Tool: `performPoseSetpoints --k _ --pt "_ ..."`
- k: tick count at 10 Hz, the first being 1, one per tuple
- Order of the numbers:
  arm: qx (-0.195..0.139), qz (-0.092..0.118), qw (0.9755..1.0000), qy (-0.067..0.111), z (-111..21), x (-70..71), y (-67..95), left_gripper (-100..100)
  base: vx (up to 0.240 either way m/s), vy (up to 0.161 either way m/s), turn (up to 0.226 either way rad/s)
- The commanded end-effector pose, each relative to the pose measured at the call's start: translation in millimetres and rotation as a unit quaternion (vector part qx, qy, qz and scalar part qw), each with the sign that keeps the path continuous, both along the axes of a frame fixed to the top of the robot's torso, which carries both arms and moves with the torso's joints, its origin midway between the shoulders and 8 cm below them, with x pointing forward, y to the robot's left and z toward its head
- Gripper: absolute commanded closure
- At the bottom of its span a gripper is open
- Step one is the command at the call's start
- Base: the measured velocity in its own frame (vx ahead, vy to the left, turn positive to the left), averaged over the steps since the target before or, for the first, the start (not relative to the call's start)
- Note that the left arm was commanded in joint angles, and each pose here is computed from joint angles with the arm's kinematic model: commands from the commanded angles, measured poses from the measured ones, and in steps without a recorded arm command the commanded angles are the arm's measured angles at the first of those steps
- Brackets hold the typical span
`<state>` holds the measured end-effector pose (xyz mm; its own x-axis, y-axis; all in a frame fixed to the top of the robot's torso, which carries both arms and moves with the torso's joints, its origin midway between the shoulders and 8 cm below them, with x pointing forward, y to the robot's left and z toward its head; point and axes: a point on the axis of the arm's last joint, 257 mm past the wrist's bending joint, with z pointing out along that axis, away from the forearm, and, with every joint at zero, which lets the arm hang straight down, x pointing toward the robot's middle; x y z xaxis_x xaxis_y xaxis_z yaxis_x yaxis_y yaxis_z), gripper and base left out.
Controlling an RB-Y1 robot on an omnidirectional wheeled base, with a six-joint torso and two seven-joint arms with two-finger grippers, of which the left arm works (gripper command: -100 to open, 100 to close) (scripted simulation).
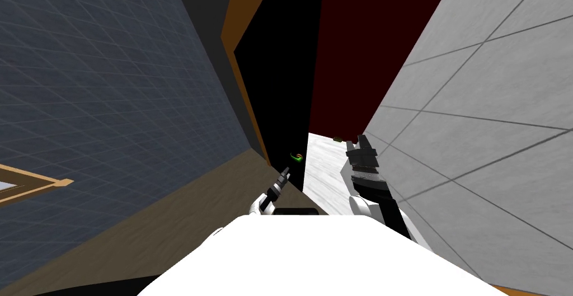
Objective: Push the door open
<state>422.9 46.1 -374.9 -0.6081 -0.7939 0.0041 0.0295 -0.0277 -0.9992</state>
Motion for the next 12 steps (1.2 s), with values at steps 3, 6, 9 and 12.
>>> performPoseSetpoints --k 3,6,9,12 --pt "0.008 -0.007 0.9999 0.009 -10.1 -1.9 -1.9 -100 0.096 0.063 -0.012" --pt "0.007 -0.002 0.9999 0.01 -12.5 -3.0 -2.6 -100 0.138 -0.074 -0.031" --pt "0.006 0.003 0.9999 0.012 -14.6 -4.0 -3.4 -100 0.167 -0.114 -0.03" --pt "0.006 0.007 0.9999 0.013 -16.5 -4.9 -4.1 -100 0.173 -0.105 -0.033"
